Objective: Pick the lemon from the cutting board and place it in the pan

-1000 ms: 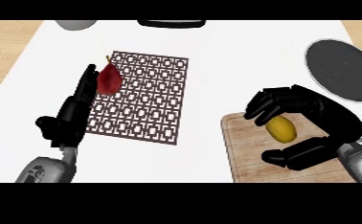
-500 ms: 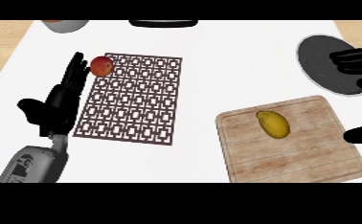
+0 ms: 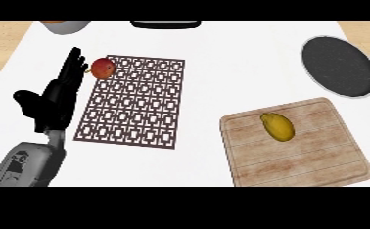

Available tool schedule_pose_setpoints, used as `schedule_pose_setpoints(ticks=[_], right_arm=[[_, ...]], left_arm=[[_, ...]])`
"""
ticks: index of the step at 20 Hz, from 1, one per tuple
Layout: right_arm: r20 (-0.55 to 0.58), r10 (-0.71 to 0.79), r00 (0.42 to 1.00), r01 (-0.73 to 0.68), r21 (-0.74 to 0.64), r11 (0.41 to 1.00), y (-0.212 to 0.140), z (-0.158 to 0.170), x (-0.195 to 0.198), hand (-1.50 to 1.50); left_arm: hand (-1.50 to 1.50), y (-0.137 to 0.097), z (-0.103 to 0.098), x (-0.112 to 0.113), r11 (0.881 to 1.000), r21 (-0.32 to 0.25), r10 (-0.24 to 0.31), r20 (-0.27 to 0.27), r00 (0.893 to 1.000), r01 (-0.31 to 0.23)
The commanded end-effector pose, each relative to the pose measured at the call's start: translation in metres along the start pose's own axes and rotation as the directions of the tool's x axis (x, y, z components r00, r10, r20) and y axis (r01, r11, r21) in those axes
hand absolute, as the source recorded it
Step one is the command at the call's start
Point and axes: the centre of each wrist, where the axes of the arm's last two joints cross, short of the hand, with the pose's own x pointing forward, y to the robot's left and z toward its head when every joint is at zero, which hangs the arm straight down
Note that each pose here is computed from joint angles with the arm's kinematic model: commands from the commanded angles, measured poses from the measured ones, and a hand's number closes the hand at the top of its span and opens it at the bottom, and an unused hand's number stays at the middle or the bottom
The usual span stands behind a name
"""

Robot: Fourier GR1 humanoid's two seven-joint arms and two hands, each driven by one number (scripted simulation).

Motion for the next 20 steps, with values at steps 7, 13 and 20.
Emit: schedule_pose_setpoints(ticks=[7,13,20], right_arm=[[0.245,-0.114,0.963,0.077,0.159,0.984,0.012,-0.005,0.009,-1.5],[0.271,-0.145,0.951,0.08,0.236,0.968,0.045,-0.008,0.014,-1.5],[0.151,-0.09,0.984,0.047,0.265,0.963,0.057,0.006,0.019,-1.5]], left_arm=[[0.0,0.007,0.004,-0.006,1.0,0.018,0.006,-0.019,1.0,-0.006],[0.0,0.0,0.0,-0.005,1.0,0.002,-0.002,-0.008,1.0,0.002],[0.0,0.001,0.01,0.006,1.0,0.006,-0.002,0.0,1.0,0.002]])
